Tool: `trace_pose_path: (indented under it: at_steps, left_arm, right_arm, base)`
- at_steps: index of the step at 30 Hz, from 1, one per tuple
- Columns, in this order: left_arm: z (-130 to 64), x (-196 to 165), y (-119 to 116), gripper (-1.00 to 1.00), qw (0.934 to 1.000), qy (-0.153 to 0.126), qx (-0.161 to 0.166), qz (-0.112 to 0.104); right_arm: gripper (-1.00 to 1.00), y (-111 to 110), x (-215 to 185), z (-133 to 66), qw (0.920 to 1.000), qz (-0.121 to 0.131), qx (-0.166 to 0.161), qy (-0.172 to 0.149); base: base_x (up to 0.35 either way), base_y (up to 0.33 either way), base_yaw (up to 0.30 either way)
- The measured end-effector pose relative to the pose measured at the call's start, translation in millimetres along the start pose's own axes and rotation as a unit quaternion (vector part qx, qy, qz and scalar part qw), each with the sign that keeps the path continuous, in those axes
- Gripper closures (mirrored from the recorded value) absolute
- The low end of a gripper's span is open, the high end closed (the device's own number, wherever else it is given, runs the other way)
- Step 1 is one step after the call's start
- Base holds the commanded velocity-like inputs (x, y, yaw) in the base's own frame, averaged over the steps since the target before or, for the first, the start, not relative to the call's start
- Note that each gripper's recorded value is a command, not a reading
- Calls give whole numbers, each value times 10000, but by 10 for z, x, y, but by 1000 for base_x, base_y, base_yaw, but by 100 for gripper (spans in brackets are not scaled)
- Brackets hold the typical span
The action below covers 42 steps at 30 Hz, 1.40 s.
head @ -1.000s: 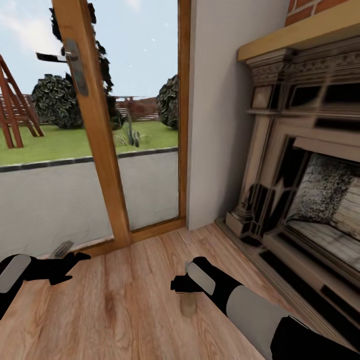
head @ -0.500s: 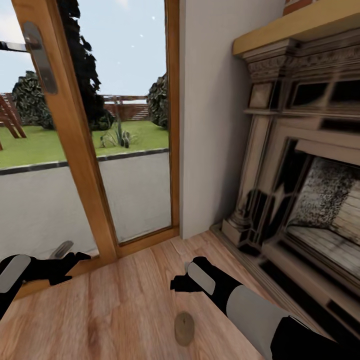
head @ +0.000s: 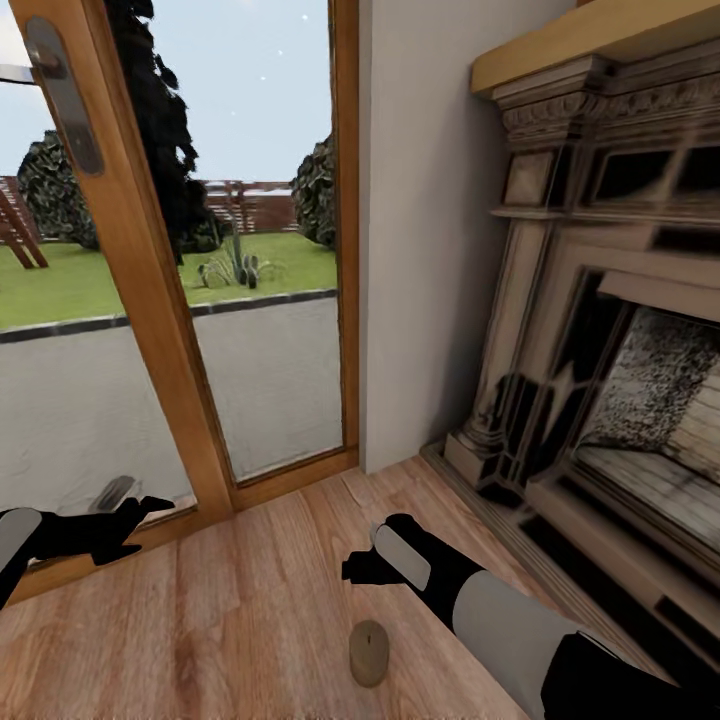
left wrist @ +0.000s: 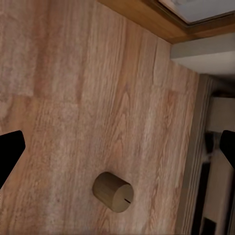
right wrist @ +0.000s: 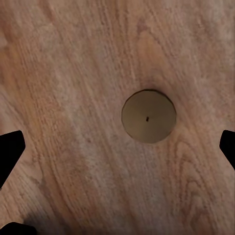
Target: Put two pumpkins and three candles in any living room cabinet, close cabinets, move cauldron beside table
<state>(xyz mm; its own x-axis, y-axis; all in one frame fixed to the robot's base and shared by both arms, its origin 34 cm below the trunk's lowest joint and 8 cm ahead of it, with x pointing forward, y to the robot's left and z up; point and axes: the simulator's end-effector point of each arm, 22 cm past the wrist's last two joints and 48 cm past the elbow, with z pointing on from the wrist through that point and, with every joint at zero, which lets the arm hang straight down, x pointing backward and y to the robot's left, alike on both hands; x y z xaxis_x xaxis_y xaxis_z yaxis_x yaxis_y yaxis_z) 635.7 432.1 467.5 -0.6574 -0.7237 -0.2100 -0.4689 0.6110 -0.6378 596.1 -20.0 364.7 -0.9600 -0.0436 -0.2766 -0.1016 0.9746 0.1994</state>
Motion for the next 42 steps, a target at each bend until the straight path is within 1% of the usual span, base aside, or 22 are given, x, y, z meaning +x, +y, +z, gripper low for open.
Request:
trace_pose_path:
  at_steps: [8, 12, 16, 28, 39, 42]
  left_arm:
    - [118, 48, 121, -100, 9999, 118, -88, -63]
    - [143, 40, 121, -100, 9998, 140, 83, -84]
    - [188, 101, 205, -100, 9996, 214, 147, -128]
    - [386, 213, 324, -100, 9990, 385, 107, -183]
    - [555, 300, 490, -100, 9983, 521, -28, -259]
    - [599, 325, 540, -100, 9980, 557, -72, -281]
  right_arm:
    - [-100, -32, 89, 153, 9999, 38, -4, 147]
    - [-100, -47, 118, 229, 9998, 74, -5, 179]
    - [-100, -62, 153, 305, 9997, 109, -6, 222]
    - [-100, -195, 199, 550, 9996, 179, 137, 176]
    - [-100, -238, 314, 752, 9991, 238, 144, 305]
    - [-100, -252, 330, 809, 9991, 282, 150, 296]
  base:
    - [0, 0, 0]
    - [0, 0, 0]
    - [0, 0, 0]
    - [0, 0, 0]
    - [0, 0, 0]
    - [0, 0, 0]
